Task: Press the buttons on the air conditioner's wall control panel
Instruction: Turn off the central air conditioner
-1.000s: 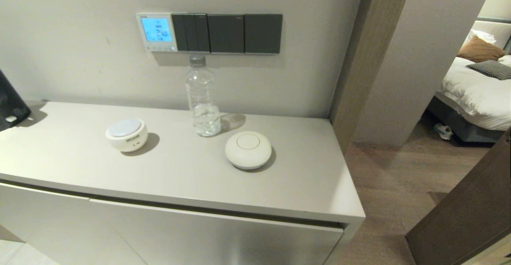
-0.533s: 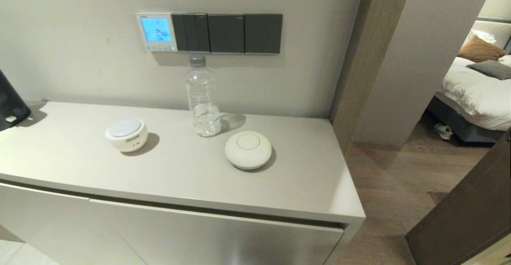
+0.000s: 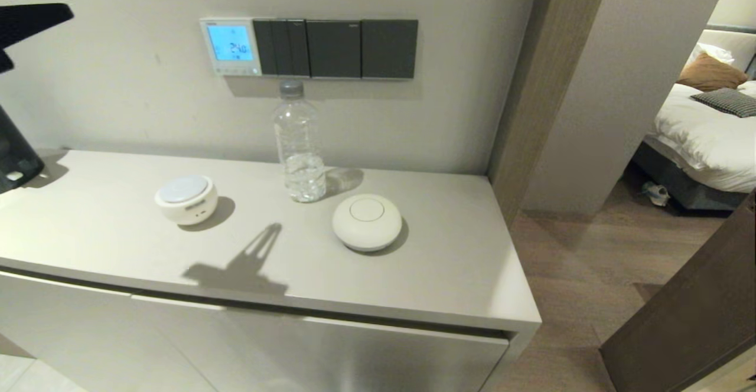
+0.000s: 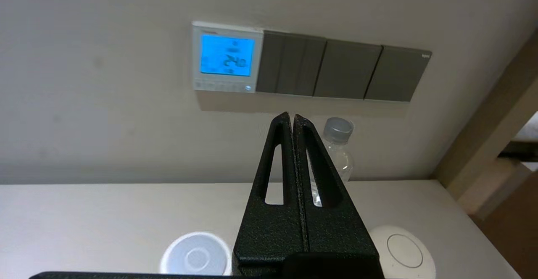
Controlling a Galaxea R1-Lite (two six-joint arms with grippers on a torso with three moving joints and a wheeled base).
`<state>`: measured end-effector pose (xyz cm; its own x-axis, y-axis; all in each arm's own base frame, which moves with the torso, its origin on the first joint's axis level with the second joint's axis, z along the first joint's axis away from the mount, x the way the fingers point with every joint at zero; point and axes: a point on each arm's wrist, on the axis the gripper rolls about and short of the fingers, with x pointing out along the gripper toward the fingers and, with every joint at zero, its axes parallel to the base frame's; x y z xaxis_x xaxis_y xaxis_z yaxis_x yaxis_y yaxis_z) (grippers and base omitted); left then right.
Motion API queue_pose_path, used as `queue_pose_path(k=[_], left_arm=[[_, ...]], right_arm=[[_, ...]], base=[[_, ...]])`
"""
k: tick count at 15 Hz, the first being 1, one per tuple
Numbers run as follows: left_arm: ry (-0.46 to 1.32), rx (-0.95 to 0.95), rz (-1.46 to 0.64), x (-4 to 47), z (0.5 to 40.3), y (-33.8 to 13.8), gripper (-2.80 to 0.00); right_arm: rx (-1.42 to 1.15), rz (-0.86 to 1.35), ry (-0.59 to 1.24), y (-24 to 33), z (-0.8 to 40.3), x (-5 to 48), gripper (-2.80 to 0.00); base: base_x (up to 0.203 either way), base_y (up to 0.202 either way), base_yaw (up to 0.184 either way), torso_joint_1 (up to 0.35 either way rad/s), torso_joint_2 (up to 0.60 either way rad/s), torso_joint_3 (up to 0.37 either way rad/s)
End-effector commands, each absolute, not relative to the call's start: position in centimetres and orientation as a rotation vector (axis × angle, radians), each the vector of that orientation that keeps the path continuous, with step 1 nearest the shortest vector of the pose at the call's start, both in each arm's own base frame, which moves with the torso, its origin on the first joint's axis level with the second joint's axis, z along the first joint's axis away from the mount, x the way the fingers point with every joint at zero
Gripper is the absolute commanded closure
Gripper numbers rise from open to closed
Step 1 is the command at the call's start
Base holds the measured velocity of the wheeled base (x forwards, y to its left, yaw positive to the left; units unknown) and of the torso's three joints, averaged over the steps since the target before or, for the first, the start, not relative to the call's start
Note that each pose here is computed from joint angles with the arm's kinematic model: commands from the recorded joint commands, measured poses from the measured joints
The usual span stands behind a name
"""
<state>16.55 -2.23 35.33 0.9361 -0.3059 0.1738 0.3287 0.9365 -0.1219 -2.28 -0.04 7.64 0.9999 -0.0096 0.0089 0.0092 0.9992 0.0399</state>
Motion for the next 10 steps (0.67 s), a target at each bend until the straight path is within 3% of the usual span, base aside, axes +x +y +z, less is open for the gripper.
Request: queue_pose_path(k=[1,10], left_arm=[[-0.082,-0.157,-0.352,20.5,33.9,-3.3,0.00],[0.041,-0.168,-0.398,30.1,29.8,-6.6,0.00]], right_arm=[[0.040,-0.009,-0.006,0.0,7.6,-2.3,0.00],[0.040,-0.009,-0.006,0.0,7.6,-2.3,0.00]], base=[[0.000,0.000,0.000,0.000,0.00,0.000],[0.000,0.000,0.000,0.000,0.00,0.000]])
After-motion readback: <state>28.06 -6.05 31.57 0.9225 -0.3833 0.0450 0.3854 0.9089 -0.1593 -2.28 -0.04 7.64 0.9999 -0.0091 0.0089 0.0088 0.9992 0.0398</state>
